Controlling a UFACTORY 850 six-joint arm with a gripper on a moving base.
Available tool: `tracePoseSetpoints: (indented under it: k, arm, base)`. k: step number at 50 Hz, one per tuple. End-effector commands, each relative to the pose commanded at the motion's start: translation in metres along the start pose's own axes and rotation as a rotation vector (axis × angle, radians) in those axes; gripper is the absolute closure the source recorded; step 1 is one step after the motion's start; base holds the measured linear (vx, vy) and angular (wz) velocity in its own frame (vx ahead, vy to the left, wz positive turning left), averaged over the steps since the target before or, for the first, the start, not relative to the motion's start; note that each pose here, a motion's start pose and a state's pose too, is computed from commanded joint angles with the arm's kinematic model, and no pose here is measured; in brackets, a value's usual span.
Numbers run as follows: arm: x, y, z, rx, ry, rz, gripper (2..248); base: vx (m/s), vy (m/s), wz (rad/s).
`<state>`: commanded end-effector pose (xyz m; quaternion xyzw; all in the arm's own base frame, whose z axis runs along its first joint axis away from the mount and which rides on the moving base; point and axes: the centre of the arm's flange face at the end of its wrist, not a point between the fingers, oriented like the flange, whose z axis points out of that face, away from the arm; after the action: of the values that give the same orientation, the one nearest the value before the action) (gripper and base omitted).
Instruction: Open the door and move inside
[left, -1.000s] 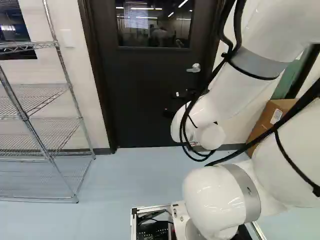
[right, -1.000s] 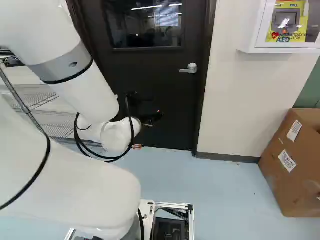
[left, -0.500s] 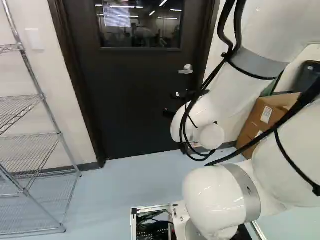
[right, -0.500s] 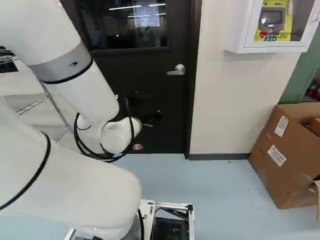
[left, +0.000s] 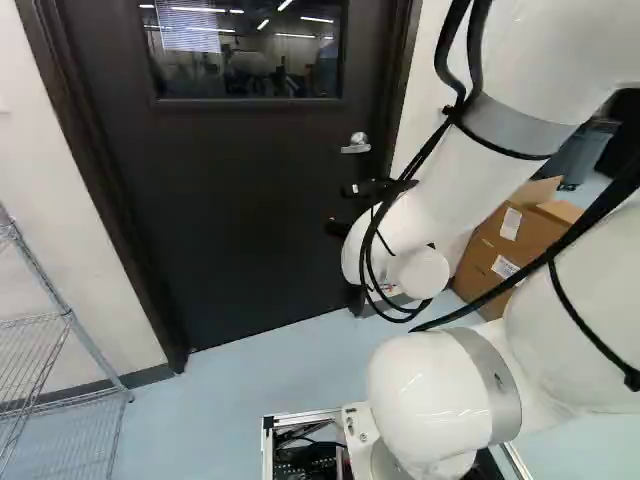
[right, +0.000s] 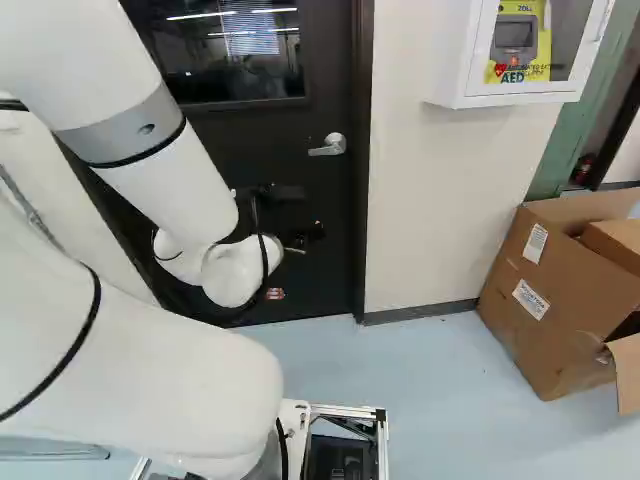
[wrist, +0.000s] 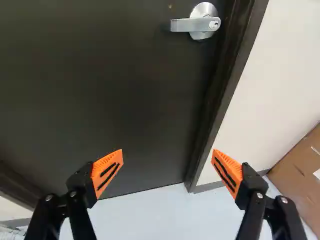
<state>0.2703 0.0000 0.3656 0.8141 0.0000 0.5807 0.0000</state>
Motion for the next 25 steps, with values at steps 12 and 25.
tracePoseSetpoints:
  k: [12,25]
  arm:
    - [0.0,0.0,0.0,0.0,0.0,0.0,3]
    - [0.0,0.0,0.0,0.0,0.0,0.0,3]
  base:
    - [0.154,0.076,-0.091]
    - [0.139,0.076,-0.023]
